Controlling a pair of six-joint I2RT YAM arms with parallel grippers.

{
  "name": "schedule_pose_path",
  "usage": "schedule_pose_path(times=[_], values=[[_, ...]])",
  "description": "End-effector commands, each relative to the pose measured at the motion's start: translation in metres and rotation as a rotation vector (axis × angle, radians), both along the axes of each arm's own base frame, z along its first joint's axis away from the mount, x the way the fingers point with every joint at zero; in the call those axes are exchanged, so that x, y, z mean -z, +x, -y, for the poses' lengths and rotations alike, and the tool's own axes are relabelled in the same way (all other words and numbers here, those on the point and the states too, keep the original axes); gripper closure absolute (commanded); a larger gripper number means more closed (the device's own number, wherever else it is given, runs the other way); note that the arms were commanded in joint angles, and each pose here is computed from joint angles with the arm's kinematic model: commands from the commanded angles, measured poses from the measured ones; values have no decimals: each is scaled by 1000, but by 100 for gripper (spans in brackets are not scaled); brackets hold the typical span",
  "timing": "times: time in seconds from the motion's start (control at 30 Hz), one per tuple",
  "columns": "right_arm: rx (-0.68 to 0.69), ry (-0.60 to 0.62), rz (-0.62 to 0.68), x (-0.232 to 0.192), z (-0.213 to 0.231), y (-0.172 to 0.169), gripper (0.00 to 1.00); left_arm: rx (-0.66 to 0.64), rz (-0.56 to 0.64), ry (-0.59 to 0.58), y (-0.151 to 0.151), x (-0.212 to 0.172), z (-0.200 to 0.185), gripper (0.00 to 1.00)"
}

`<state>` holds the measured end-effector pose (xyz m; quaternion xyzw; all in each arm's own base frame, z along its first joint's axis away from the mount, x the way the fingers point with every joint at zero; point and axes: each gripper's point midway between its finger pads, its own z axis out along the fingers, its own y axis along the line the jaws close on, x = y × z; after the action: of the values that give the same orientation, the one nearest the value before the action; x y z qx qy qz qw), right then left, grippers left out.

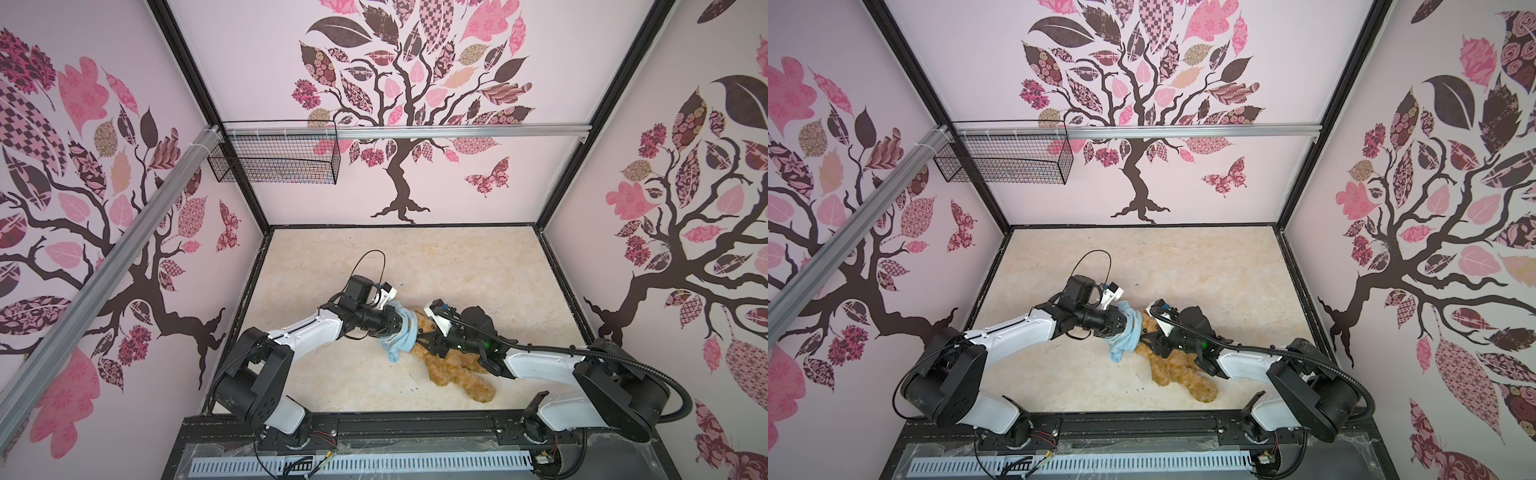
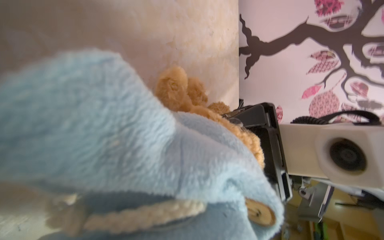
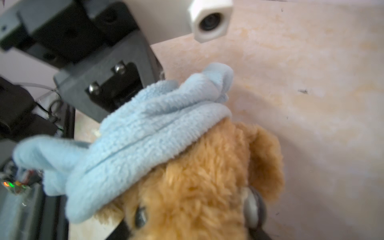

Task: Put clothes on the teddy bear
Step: 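Hold the hoodie on the bear's head with the left gripper, open the right gripper, then move the right gripper to pinch the hoodie edge beside the left gripper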

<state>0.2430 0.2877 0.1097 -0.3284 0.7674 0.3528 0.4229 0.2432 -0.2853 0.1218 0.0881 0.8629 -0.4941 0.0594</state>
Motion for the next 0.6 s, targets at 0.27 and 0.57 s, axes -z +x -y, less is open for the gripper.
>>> schedule_pose_path(times=[0.27, 0.57], values=[[192, -137, -267, -24, 52, -13, 13, 112, 387, 163, 21, -31, -17, 100], [27, 223, -483, -126, 19, -11, 38, 179, 671, 132, 14, -52, -8, 100]])
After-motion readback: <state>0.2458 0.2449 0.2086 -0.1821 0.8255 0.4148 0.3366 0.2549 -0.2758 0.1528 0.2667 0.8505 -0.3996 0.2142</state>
